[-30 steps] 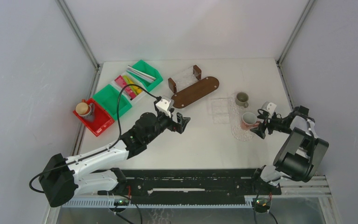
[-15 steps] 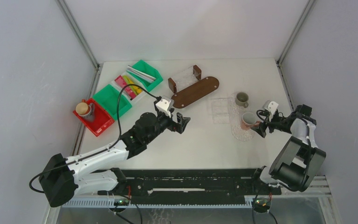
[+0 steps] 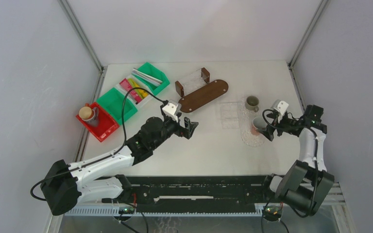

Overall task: Prepare toiletry sets of a toothbrush and toothpaste on the tray
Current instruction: Place the cup on the tray, then pick up the cup from the storage box.

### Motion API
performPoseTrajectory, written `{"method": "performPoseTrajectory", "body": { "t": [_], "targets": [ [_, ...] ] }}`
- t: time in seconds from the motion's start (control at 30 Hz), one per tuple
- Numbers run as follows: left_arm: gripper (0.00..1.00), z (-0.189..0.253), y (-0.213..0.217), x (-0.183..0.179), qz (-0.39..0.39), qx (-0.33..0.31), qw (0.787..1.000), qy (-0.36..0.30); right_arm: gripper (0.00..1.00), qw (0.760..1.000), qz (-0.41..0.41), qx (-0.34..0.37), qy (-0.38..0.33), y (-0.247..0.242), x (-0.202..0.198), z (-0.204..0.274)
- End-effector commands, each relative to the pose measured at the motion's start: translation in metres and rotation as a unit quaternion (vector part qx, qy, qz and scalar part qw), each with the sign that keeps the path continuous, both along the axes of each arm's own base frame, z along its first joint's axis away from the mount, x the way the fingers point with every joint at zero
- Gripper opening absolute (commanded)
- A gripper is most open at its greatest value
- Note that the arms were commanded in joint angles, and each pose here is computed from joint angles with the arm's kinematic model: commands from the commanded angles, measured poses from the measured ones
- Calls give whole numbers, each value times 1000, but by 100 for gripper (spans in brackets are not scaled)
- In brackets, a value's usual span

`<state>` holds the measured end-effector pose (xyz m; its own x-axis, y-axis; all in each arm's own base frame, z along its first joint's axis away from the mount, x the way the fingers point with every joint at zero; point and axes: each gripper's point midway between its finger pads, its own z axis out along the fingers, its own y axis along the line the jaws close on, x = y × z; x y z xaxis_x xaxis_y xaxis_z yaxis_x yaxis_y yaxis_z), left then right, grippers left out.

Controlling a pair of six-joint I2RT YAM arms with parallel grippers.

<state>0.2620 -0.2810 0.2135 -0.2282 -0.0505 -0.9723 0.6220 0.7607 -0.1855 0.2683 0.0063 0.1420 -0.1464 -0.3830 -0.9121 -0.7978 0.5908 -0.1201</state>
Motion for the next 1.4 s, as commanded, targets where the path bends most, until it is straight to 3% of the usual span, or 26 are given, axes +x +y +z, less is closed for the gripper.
{"method": "performPoseTrajectory", "body": {
  "t": [0.0, 0.2, 0.37, 0.53, 0.73, 1.07, 1.17, 1.3, 1.37],
  "targets": [
    [95, 12, -2, 1, -1, -19, 1000, -10, 89, 998, -56, -2, -8, 12, 27, 45],
    [95, 14, 3, 4, -2, -32, 999, -3, 90, 998, -39, -17, 36, 88, 34, 86],
    [95, 17, 21, 16, 20, -66, 997, 16, 87, 994, -23, 53, 94, 124, 36, 104],
    [96, 25, 56, 28, 82, -72, 994, 21, 87, 991, 4, 73, 110, 137, 27, 84],
    [98, 26, 120, 47, 205, -57, 976, 54, 90, 996, 18, 42, 81, 154, 18, 84],
    [95, 39, 275, 77, 393, -147, 899, 122, 91, 996, 40, -15, 73, 179, 10, 67],
    [92, 37, 324, 86, 453, -127, 872, 136, 91, 996, 45, -19, 71, 182, 8, 67],
    [82, 27, 388, 89, 549, -73, 816, 165, 91, 996, 50, -26, 64, 185, 7, 67],
    [78, 25, 411, 93, 572, -48, 799, 178, 91, 996, 53, -32, 61, 186, 6, 66]
  ]
}}
